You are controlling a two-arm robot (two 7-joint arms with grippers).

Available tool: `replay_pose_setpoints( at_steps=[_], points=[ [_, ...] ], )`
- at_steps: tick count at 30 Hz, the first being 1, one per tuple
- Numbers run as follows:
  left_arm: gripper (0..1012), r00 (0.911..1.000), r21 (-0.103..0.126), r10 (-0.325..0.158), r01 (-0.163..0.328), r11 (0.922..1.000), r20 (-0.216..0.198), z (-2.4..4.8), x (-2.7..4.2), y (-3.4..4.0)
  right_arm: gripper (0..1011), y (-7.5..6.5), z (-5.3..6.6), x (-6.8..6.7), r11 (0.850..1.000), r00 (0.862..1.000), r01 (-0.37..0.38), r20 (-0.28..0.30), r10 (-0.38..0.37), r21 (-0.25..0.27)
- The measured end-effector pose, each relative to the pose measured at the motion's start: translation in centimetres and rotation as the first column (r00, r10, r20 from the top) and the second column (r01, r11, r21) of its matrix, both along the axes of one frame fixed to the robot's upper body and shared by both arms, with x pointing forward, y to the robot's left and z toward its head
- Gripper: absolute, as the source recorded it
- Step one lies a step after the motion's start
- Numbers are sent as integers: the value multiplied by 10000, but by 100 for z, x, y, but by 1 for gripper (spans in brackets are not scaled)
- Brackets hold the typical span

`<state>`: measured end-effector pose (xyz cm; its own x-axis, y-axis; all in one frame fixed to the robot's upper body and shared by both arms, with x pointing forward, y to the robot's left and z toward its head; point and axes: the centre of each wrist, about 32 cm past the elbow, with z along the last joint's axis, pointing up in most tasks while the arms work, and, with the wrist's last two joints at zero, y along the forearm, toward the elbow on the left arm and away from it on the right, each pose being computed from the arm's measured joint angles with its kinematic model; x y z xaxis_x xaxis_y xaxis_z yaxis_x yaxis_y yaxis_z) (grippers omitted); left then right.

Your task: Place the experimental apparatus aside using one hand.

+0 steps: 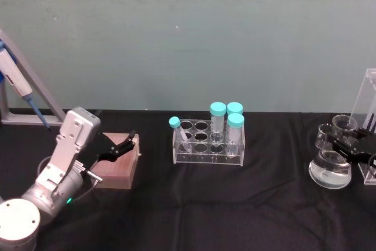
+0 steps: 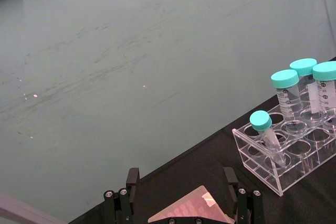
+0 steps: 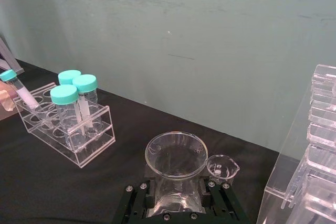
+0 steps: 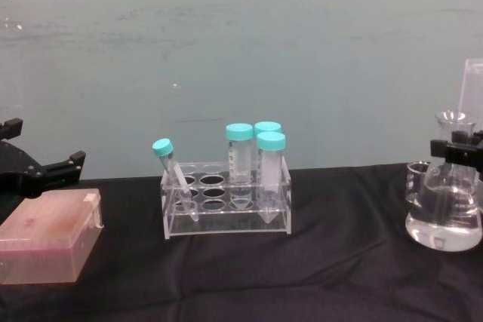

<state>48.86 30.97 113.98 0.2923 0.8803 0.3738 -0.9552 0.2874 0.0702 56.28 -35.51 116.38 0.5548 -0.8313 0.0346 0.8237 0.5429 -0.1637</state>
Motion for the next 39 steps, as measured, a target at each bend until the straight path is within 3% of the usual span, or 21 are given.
replay_pose_setpoints(
  at_steps=[24,39],
  points=[
    [1000,10000,-1,0,0,10000,-1,0,0,0,457,2,-3,-3,10000,10000,-26,-4,26,1],
    [1000,10000,0,0,0,10000,-1,0,0,0,873,3,-1,-4,10000,10000,-23,14,23,-4]
  ],
)
